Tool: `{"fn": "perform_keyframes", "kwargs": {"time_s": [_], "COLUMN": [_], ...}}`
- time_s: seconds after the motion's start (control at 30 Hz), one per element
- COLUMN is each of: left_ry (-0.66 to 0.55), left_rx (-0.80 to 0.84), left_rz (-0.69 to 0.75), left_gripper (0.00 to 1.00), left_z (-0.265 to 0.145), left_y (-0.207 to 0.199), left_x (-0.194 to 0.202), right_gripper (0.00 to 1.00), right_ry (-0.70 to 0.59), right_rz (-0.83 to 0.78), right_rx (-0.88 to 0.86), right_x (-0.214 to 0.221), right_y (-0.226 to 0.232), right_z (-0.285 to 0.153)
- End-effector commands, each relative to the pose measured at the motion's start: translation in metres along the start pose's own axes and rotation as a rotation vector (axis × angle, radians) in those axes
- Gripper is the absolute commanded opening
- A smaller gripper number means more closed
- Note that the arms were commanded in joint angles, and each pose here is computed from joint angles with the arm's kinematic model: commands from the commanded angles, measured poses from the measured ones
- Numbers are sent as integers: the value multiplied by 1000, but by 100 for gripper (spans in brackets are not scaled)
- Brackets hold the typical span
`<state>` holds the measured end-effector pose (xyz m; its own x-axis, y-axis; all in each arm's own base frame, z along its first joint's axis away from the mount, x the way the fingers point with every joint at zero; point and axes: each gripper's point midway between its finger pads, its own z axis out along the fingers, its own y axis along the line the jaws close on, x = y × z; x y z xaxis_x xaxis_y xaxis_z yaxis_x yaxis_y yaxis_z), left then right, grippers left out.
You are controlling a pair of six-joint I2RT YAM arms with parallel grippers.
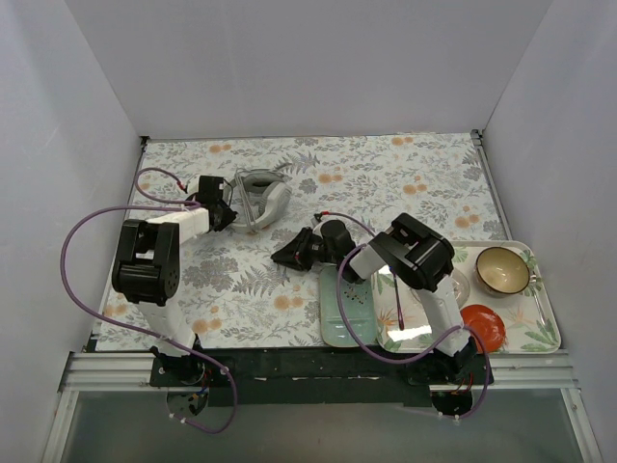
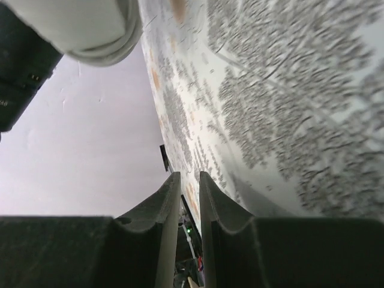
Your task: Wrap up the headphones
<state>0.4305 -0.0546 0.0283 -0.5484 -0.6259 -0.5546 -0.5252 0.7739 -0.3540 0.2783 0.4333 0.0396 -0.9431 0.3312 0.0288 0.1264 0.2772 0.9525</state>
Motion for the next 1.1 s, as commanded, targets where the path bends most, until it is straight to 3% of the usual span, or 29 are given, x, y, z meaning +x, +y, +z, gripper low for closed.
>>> {"fn": "perform_keyframes", "kwargs": {"time_s": [0.0,0.33,0.5,0.8,0.93,0.97,1.07], "left_ry": [-75,-28,-18,-50,-88,-98,-115], "left_rx": [67,7,7,3,7,8,20], "left_rz": [-42,6,3,6,27,45,91], "left_gripper": [0,2,21,33,51,61,71], "left_z": [-1,20,24,19,10,8,2], "left_y": [-25,-19,-20,-17,-19,-20,-23], "left_x": [-26,-17,-19,-38,-51,-54,-61], "right_gripper": [27,27,27,27,27,27,27], "right_ry": [13,-6,-37,-96,-131,-146,-209], "right_rz": [-55,-119,-176,-278,-336,-353,-443], "right_rx": [-102,-155,-161,-176,-181,-182,-162], "right_x": [6,5,2,-4,-9,-12,-22], "right_y": [37,59,69,89,97,100,107], "right_z": [-12,-19,-26,-36,-43,-45,-55]}}
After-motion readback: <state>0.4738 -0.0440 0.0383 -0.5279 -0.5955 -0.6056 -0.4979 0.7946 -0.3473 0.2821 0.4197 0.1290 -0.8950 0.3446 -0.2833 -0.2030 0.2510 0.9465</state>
